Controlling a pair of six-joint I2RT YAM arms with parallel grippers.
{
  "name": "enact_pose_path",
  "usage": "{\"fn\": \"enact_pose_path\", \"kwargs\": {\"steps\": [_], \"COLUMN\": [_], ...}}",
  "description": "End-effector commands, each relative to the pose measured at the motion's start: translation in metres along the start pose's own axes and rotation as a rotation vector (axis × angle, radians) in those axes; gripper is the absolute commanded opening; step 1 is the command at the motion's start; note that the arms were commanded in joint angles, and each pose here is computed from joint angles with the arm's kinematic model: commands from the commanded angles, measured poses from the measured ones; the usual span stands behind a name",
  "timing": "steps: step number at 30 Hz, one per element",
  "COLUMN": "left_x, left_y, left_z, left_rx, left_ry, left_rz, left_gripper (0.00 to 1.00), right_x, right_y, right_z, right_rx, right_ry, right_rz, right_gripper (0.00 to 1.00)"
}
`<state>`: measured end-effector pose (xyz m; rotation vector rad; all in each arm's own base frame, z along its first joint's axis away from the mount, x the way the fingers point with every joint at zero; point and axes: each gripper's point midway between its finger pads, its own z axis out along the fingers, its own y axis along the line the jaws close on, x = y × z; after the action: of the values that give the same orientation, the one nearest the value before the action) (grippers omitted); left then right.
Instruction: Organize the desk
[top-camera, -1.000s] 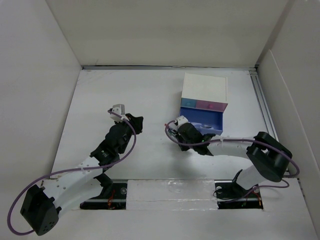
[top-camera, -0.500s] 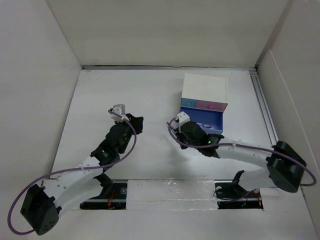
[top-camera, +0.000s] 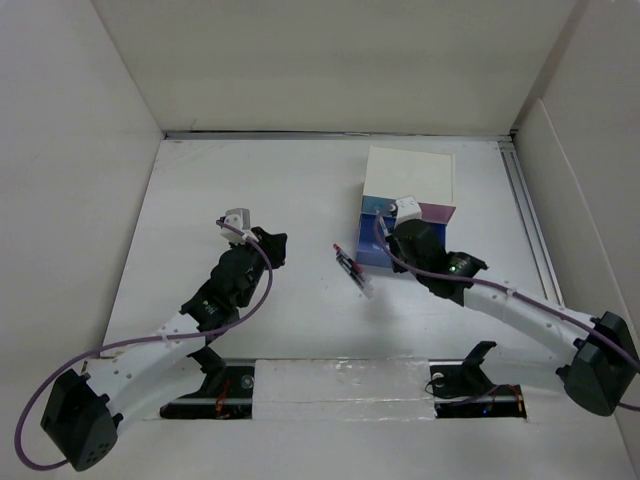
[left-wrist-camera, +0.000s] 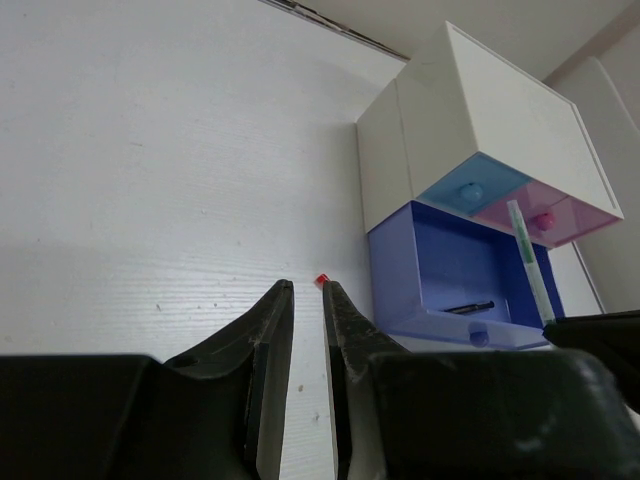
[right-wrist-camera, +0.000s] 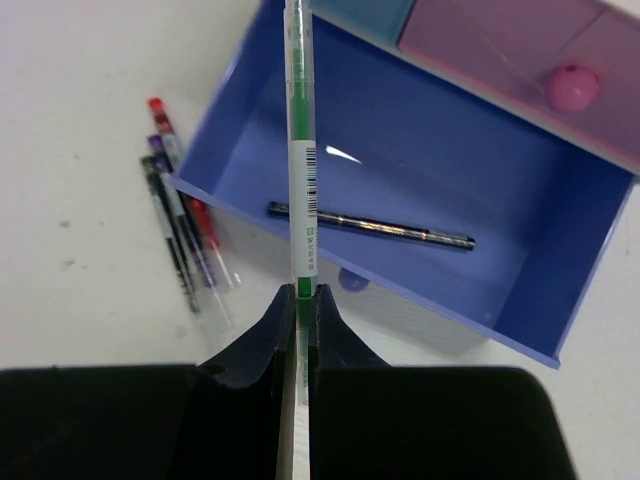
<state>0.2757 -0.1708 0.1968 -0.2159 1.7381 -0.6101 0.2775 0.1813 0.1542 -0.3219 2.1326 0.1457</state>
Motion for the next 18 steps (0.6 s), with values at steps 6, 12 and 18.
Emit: {"fn": "enact_pose_path", "kwargs": {"steps": [6,12,18], "left_x": [-0.012,-0.011,-0.011], "left_y": [-0.008,-0.008,-0.008], "left_z": [-0.002,-0.002,-0.002], "left_rx": [0.034,0.033,0.033], "left_ry": [-0.041,-0.037,-0.037], "left_rz": [-0.026,-0.024,-0.024], "left_gripper": [0.15,0.15,0.15], "right_x": [-0.004,-0.010,-0.020], "right_y": [-0.043,-0.069,-0.083], "right_z": [0.007,0.014,0.015], "right_rx": [0.220,0.355,0.431], "right_ry": [0.028,0.017,-0.010], "right_rz": [0.025,0.056,0.073], "right_gripper": [0.04,0.10,0.34]}}
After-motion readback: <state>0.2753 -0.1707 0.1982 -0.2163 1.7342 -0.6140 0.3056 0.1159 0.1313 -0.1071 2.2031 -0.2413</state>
